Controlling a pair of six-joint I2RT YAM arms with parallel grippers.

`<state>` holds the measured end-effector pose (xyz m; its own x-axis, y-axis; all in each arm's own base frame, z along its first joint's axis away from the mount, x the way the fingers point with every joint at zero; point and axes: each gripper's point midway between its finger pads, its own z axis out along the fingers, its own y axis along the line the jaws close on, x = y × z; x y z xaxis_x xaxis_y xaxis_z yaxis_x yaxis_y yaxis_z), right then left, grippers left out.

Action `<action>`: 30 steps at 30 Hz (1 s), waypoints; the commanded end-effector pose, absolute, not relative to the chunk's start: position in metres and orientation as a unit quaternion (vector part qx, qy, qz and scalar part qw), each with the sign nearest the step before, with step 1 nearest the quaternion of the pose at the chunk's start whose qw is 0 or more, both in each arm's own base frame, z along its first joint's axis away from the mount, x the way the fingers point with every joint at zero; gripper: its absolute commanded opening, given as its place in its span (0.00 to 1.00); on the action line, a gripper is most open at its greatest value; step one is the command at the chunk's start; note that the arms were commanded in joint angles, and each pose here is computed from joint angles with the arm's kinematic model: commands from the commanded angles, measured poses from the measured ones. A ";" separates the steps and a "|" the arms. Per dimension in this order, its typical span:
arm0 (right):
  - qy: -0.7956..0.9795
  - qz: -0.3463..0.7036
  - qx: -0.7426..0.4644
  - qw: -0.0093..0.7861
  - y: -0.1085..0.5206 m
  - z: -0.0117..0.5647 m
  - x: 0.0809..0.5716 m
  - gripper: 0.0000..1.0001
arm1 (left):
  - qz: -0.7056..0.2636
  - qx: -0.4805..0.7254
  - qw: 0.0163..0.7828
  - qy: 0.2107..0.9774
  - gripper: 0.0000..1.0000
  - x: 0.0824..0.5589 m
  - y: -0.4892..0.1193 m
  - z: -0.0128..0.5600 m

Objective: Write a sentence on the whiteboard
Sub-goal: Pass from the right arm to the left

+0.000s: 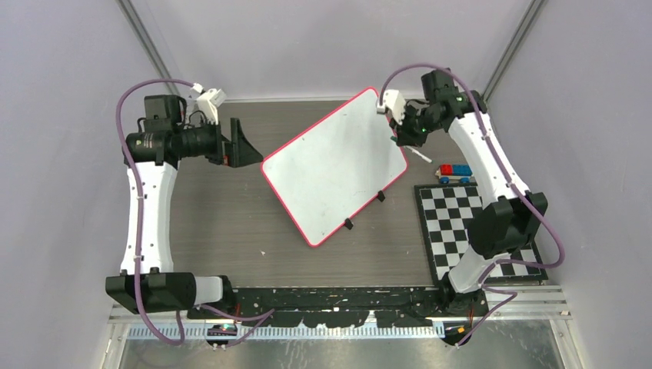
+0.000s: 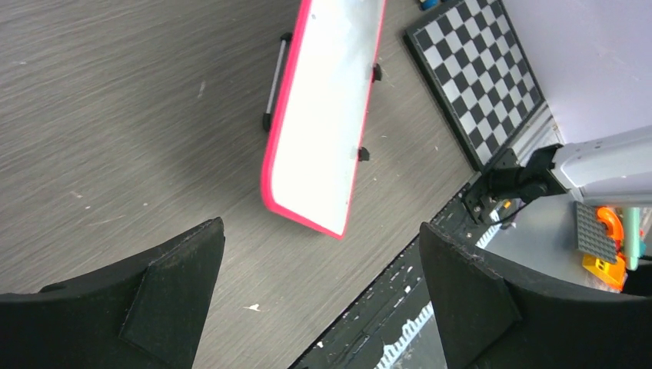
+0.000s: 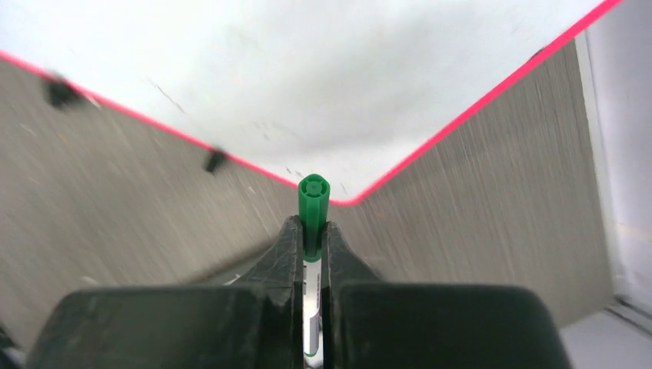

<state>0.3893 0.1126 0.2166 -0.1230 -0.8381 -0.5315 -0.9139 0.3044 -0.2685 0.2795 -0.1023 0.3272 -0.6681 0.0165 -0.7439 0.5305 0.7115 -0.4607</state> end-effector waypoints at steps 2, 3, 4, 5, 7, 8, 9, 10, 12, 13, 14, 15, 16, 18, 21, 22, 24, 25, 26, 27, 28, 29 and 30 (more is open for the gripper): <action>0.790 0.241 -0.420 0.377 0.164 0.303 0.345 0.00 | -0.368 0.198 0.398 0.817 1.00 0.278 -0.128 0.352; 0.792 0.260 -0.397 0.384 0.169 0.311 0.342 0.00 | -0.366 0.198 0.402 0.816 1.00 0.280 -0.129 0.353; 0.794 0.281 -0.371 0.391 0.174 0.320 0.338 0.00 | -0.371 0.199 0.400 0.814 1.00 0.280 -0.138 0.353; 0.796 0.290 -0.352 0.397 0.175 0.325 0.336 0.00 | -0.372 0.198 0.397 0.815 1.00 0.282 -0.144 0.352; 0.800 0.300 -0.328 0.403 0.176 0.329 0.333 0.00 | -0.365 0.177 0.390 0.827 1.00 0.294 -0.147 0.345; 0.804 0.303 -0.321 0.399 0.176 0.327 0.331 0.00 | -0.363 0.165 0.383 0.834 1.00 0.301 -0.148 0.342; 0.810 0.304 -0.314 0.391 0.175 0.321 0.330 0.00 | -0.363 0.157 0.372 0.840 1.00 0.307 -0.150 0.338; 0.813 0.303 -0.311 0.387 0.175 0.318 0.329 0.00 | -0.360 0.152 0.359 0.848 1.00 0.313 -0.153 0.332; 0.824 0.300 -0.305 0.371 0.172 0.304 0.326 0.00 | -0.345 0.147 0.339 0.863 1.00 0.324 -0.157 0.320; 0.828 0.299 -0.304 0.365 0.171 0.300 0.324 0.00 | -0.334 0.152 0.337 0.867 1.00 0.329 -0.159 0.315; 0.832 0.298 -0.301 0.358 0.169 0.296 0.323 0.00 | -0.321 0.160 0.340 0.870 1.00 0.332 -0.161 0.313; 0.836 0.297 -0.299 0.351 0.168 0.293 0.322 0.00 | -0.306 0.170 0.340 0.873 1.00 0.334 -0.161 0.310; 0.841 0.297 -0.296 0.343 0.166 0.289 0.320 0.00 | -0.294 0.177 0.335 0.878 1.00 0.335 -0.161 0.307; 0.848 0.296 -0.290 0.330 0.163 0.285 0.318 0.00 | -0.279 0.187 0.324 0.884 1.00 0.335 -0.159 0.302; 0.853 0.295 -0.288 0.321 0.158 0.285 0.316 0.00 | -0.249 0.214 0.321 0.888 1.00 0.327 -0.159 0.303; 0.853 0.301 -0.282 0.319 0.153 0.285 0.316 0.00 | -0.232 0.232 0.325 0.887 1.00 0.324 -0.159 0.306; 0.859 0.306 -0.260 0.318 0.136 0.281 0.320 0.00 | -0.205 0.258 0.327 0.886 1.00 0.317 -0.158 0.309; 0.864 0.306 -0.244 0.318 0.127 0.279 0.324 0.00 | -0.200 0.264 0.324 0.886 1.00 0.313 -0.157 0.309; 0.865 0.311 -0.230 0.320 0.119 0.279 0.327 0.00 | -0.198 0.264 0.319 0.888 1.00 0.310 -0.155 0.309; 0.866 0.315 -0.214 0.325 0.111 0.281 0.330 0.00 | -0.198 0.265 0.313 0.890 1.00 0.306 -0.155 0.307; 0.866 0.315 -0.205 0.330 0.105 0.284 0.333 0.00 | -0.200 0.266 0.309 0.891 1.00 0.302 -0.154 0.305; 0.864 0.314 -0.202 0.338 0.104 0.288 0.335 0.00 | -0.204 0.267 0.306 0.891 1.00 0.299 -0.155 0.304; 0.862 0.315 -0.199 0.344 0.104 0.292 0.336 0.00 | -0.212 0.270 0.306 0.888 1.00 0.293 -0.156 0.304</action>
<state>0.3328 0.1074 0.2731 -0.6995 -0.1857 -0.6901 -0.5657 0.7340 0.3758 0.3147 -0.1693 0.2976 -0.6833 0.3158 -0.6583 0.5934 0.7655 -0.2488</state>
